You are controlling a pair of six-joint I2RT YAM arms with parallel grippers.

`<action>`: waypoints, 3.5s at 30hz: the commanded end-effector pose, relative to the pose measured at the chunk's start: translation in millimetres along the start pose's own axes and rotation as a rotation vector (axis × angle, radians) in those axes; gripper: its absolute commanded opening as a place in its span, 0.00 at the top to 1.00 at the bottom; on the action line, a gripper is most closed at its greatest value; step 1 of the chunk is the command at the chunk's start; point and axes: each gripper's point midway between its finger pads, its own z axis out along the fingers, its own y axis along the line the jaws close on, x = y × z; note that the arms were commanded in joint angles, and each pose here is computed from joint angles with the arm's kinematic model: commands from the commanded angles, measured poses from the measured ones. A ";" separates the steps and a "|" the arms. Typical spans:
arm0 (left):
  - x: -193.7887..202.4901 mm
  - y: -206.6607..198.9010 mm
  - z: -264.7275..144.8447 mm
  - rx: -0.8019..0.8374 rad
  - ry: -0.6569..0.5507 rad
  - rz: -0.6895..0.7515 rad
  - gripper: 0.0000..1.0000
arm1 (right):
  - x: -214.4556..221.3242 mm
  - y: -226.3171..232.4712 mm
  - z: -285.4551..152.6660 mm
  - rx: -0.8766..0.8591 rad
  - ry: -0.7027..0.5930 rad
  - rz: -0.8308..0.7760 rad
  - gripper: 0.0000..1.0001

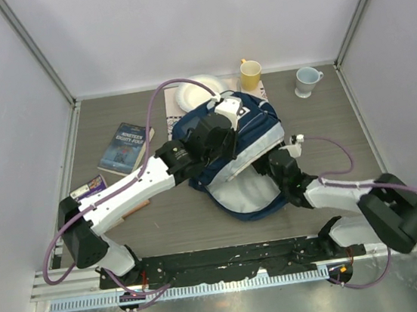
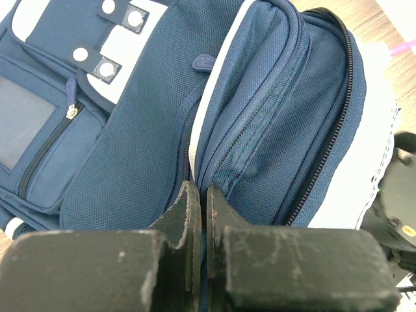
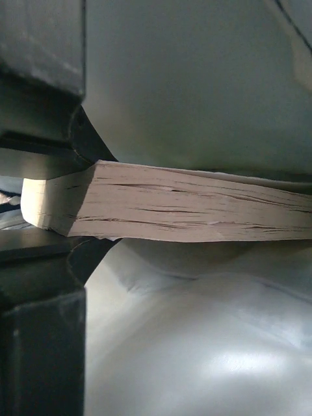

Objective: Pack the student bag
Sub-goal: Place the book in the student bag.

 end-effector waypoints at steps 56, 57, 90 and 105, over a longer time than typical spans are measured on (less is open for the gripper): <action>-47.3 10.6 -19.2 0.116 -0.188 -0.130 1.00 | 11.6 13.2 17.0 -0.040 0.107 -0.019 0.33; -46.3 11.3 -17.7 0.114 -0.185 -0.130 1.00 | 14.2 13.8 16.1 -0.043 0.121 -0.017 0.40; -40.4 5.9 -11.8 0.192 -0.145 -0.162 1.00 | 1.9 -1.2 41.7 0.017 0.010 -0.051 0.23; -30.7 11.6 -4.4 0.176 -0.125 -0.175 1.00 | -9.5 0.1 -21.6 0.090 0.086 -0.175 0.17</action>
